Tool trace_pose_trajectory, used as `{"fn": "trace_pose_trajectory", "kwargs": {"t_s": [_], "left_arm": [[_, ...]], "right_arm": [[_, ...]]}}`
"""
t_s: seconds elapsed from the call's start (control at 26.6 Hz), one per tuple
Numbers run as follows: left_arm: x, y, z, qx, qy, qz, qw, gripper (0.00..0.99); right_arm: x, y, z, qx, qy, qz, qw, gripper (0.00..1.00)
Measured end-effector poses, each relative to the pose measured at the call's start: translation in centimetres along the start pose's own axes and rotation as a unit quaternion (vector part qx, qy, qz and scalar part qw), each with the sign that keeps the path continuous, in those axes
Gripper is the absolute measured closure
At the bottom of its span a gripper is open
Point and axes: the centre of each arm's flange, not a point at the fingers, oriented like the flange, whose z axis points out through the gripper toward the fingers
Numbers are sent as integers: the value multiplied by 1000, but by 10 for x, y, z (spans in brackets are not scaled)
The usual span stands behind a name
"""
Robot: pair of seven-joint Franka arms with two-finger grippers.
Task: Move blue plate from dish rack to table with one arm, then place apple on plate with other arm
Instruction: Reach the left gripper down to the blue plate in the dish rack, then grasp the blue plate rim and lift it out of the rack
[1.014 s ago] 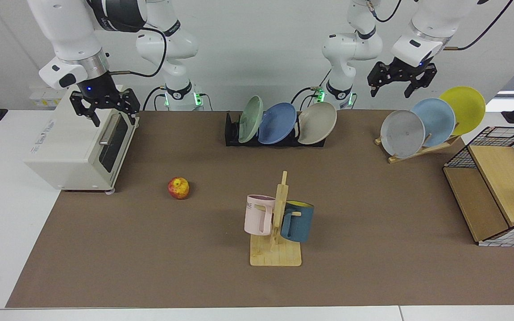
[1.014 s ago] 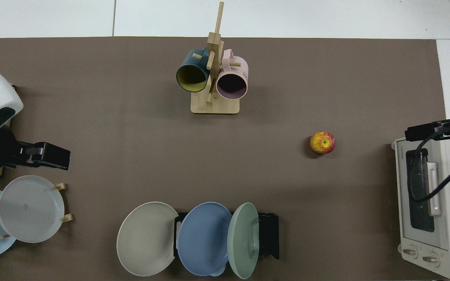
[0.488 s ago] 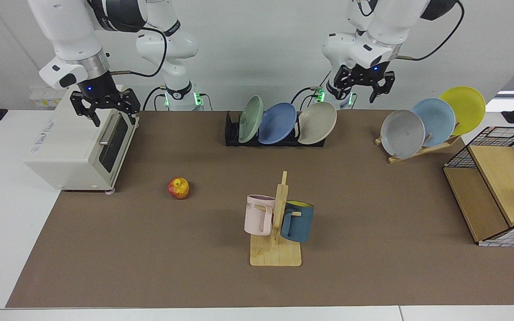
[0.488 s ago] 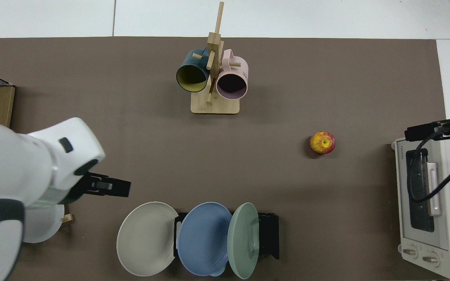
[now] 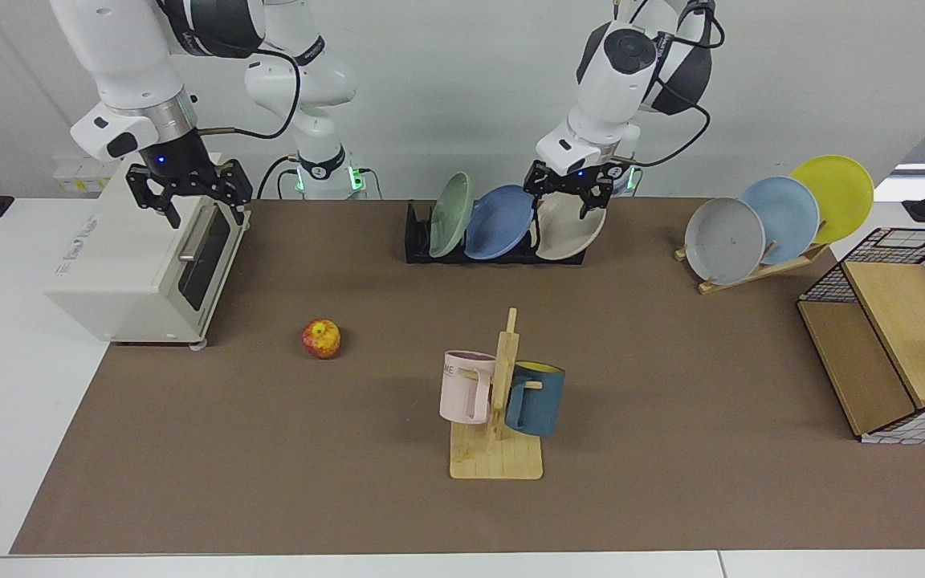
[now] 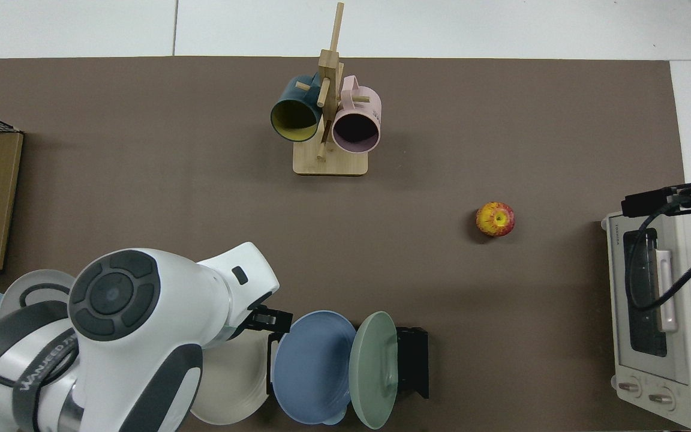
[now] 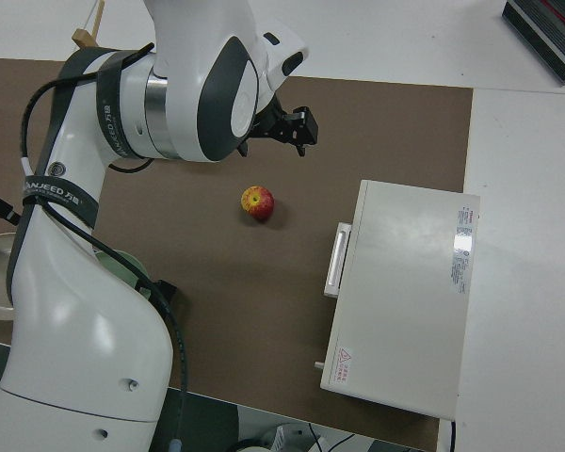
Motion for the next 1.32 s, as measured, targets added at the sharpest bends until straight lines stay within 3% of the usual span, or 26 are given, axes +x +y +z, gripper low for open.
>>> {"fn": "trace_pose_trajectory", "kwargs": {"t_s": [0.41,0.83,0.94,0.98,1.05,1.13,1.28,1.32], "left_arm": [[-35,41,83,-25,-35,21,999,26],[-45,39,103,-20,-55,7,998,97],[-48,40,107,-17,-61,-4,998,286],[-49,40,108,-15,-66,-12,998,405],[-53,43,111,-10,-74,-25,997,485],[-56,46,113,-5,-82,-32,996,652],[-57,48,107,-9,-81,-36,996,833],[-57,48,104,-10,-78,-36,996,833]], "right_arm": [[0,0,0,0,0,0,1000,4],[0,0,0,0,0,0,1000,4],[0,0,0,0,0,0,1000,4],[0,0,0,0,0,0,1000,4],[0,0,0,0,0,0,1000,4],[0,0,0,0,0,0,1000,4],[0,0,0,0,0,0,1000,4],[0,0,0,0,0,0,1000,4]]}}
